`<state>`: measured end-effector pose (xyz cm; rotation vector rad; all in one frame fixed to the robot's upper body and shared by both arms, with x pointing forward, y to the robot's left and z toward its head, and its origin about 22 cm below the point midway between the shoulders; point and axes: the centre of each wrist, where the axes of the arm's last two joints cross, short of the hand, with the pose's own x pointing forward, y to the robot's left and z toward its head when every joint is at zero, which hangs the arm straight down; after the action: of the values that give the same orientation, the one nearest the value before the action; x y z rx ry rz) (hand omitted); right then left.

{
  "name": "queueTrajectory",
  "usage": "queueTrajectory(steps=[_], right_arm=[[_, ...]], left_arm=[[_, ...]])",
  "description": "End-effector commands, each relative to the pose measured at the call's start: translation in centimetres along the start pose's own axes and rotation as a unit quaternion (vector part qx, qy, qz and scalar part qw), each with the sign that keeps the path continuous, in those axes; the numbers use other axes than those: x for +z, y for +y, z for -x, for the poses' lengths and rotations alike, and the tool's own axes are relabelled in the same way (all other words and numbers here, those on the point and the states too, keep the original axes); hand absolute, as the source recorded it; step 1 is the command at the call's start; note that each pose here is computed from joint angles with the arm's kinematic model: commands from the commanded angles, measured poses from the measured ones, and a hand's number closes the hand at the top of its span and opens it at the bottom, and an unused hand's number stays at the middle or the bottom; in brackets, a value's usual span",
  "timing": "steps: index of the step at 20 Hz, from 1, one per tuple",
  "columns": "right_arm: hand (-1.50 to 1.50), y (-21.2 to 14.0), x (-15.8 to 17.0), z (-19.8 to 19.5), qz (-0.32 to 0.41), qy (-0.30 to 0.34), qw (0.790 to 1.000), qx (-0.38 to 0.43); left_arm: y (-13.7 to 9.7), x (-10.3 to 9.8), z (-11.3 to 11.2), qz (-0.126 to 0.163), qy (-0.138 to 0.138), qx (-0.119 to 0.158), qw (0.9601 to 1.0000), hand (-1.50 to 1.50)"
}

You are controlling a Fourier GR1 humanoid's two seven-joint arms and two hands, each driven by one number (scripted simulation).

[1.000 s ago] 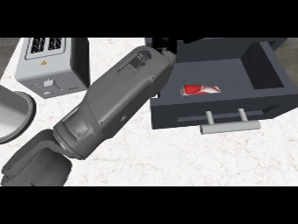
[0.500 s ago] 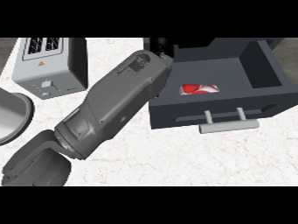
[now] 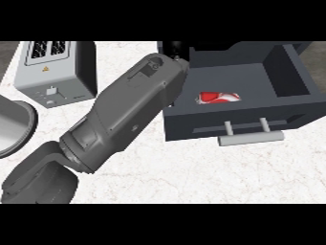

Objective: Pick up the can, place it into the drawer and close the drawer

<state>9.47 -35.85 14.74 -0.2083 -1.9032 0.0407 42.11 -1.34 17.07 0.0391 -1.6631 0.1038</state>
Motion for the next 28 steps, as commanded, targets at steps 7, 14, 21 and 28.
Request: queueTrajectory(steps=[7, 14, 21, 28], right_arm=[[-1.5, 2.3, -2.9, -2.9, -0.05, -0.097, 0.986, 0.129], [-1.5, 6.0, -5.3, -2.9, -0.077, -0.103, 0.968, 0.215], [-1.5, 9.6, -9.8, -0.7, -0.095, -0.109, 0.943, 0.299], [-1.5, 14.3, -14.8, 1.5, -0.112, -0.122, 0.914, 0.371]], left_arm=[[-0.8, 0.7, -0.8, 0.017, -0.033, 0.034, 0.9987, -1.5], [-1.8, 1.0, -2.5, 0.008, -0.046, 0.033, 0.9984, -1.5], [-1.5, 0.5, -3.2, 0.022, -0.016, 0.044, 0.9986, -1.5], [-0.3, 0.6, -0.8, 0.003, -0.019, 0.027, 0.9994, -1.5]])
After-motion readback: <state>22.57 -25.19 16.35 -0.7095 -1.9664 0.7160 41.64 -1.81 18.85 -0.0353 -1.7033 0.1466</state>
